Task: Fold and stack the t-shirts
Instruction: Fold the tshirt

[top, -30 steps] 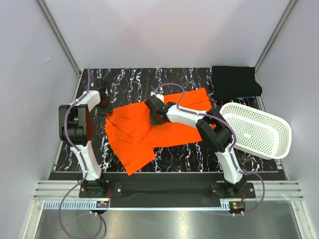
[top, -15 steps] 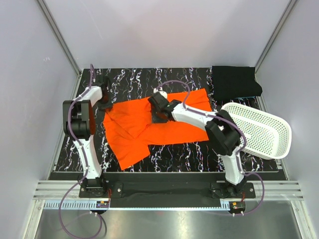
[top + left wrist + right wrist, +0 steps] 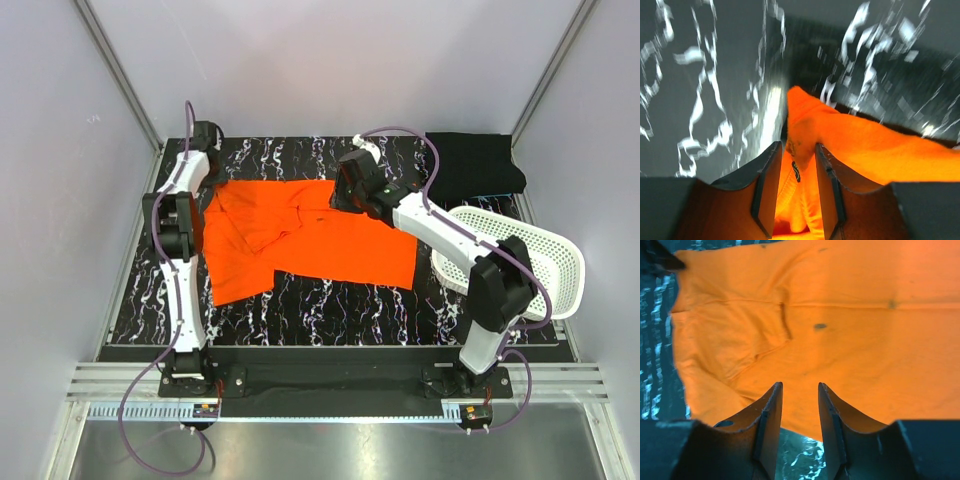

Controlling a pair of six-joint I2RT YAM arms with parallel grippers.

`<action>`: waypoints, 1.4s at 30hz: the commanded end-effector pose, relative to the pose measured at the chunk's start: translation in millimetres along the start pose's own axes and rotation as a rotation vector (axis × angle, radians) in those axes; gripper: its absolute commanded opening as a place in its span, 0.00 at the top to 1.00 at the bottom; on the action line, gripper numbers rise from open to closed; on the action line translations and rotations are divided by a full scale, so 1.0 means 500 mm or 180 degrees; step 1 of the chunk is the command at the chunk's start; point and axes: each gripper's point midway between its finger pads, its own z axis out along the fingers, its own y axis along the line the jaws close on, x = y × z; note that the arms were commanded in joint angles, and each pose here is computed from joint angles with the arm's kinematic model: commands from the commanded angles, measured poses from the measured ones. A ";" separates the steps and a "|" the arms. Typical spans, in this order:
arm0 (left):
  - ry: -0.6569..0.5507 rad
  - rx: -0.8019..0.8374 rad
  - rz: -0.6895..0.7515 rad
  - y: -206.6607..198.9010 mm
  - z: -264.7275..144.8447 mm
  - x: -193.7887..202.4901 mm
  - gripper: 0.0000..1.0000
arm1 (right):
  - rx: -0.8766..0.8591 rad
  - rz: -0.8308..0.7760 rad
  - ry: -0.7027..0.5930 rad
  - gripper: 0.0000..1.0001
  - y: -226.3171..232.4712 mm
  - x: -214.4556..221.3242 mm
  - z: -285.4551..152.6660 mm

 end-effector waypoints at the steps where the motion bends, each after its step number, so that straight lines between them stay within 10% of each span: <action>1: -0.0418 0.0188 -0.0088 -0.011 -0.062 -0.105 0.62 | 0.0239 -0.0018 -0.0170 0.59 -0.047 -0.024 0.005; 7: -0.0548 0.0594 -0.0104 -0.063 -0.221 -0.096 0.60 | 0.0527 0.0399 -0.0050 0.60 -0.153 -0.021 0.018; 20: 0.0179 0.0941 0.0042 -0.068 -0.312 0.267 0.62 | 0.1217 0.0767 0.0647 0.64 -0.304 0.076 0.051; 42: 0.0137 0.0755 -0.0031 -0.090 -0.222 0.231 0.60 | 0.2201 0.1210 0.0283 0.61 -0.476 -0.038 0.108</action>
